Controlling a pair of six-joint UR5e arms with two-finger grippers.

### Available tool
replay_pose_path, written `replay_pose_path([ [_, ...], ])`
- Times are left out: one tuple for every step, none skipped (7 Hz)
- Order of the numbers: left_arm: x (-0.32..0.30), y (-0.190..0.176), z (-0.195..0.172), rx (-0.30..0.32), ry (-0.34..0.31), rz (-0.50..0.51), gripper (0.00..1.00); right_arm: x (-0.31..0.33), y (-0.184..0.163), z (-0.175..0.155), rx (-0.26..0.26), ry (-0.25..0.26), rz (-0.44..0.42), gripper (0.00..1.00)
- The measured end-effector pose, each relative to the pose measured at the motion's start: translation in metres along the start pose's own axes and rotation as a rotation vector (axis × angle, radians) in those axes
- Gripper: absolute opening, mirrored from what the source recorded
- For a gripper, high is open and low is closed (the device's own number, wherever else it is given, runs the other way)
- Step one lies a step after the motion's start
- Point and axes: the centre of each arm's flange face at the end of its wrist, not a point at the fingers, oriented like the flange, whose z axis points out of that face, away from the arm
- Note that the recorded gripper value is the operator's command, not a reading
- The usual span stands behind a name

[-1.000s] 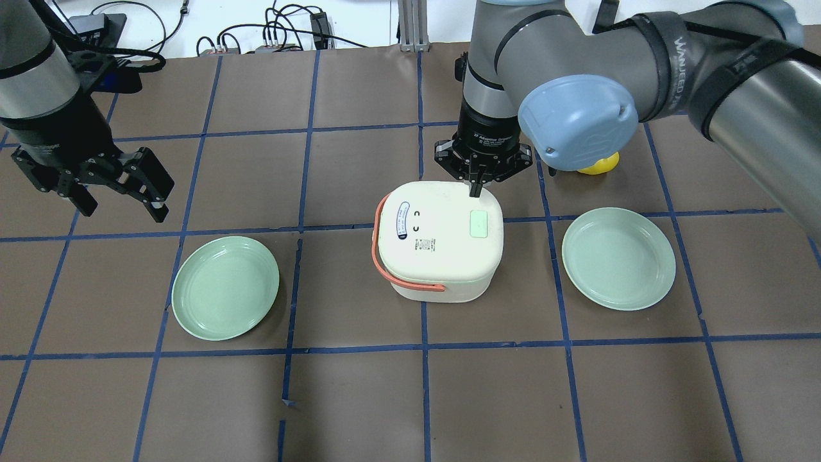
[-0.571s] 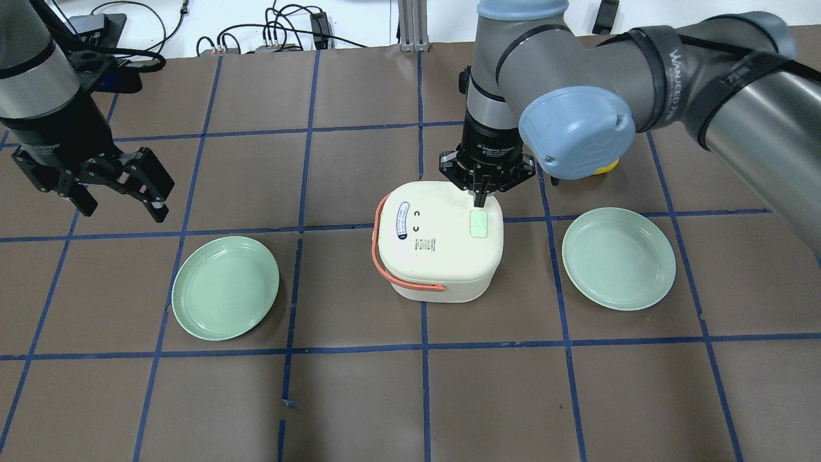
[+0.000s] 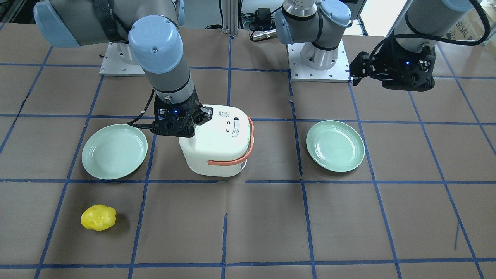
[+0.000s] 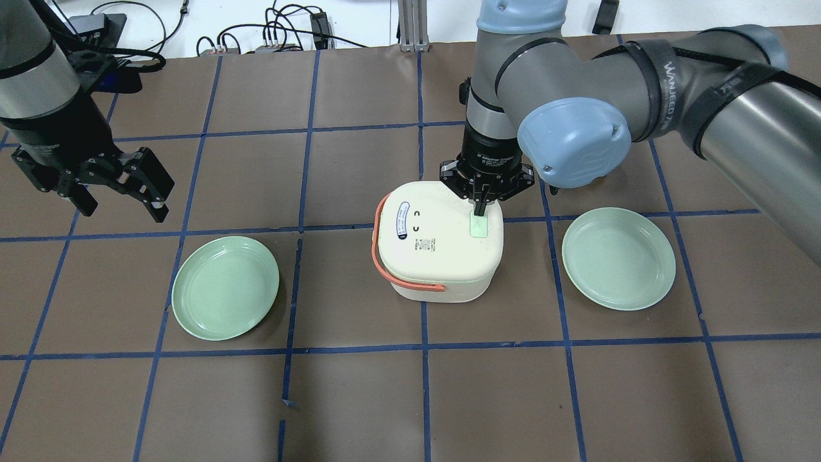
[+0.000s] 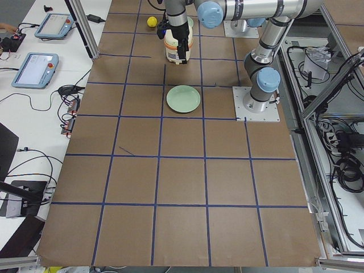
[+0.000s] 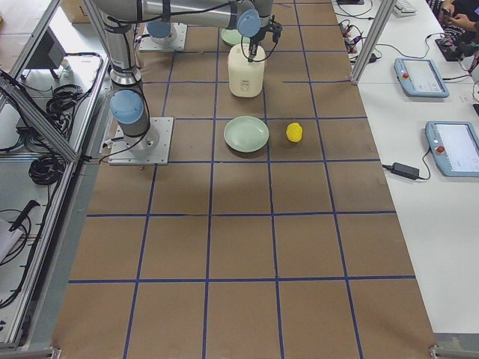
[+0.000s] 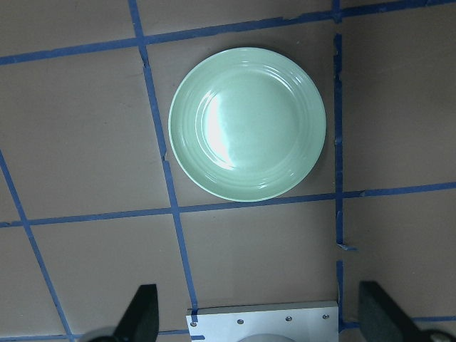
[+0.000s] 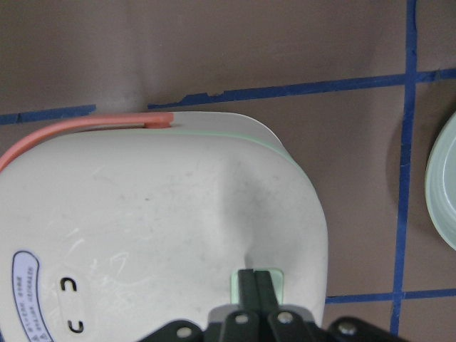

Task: Press rice cooker button
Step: 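Press down on the green lid button with the right gripper fingertips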

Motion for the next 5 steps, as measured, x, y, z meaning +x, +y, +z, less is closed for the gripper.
replay_pose_path([
  [0.0000,0.0000,0.0000,0.000,0.000,0.000,1.00,0.0002,0.0013,0.0036,-0.007,0.001,0.002,0.09],
  [0.0000,0.0000,0.0000,0.000,0.000,0.000,1.00,0.0004,0.0022,0.0061,-0.012,0.001,0.003,0.09],
  [0.0000,0.0000,0.0000,0.000,0.000,0.000,1.00,0.0005,0.0026,0.0073,-0.014,0.001,0.004,0.09],
  [0.0000,0.0000,0.0000,0.000,0.000,0.000,1.00,0.0006,0.0028,0.0079,-0.015,0.002,0.004,0.09],
  [0.0000,0.0000,0.0000,0.000,0.000,0.000,1.00,0.0006,0.0030,0.0084,-0.016,0.002,0.004,0.09],
])
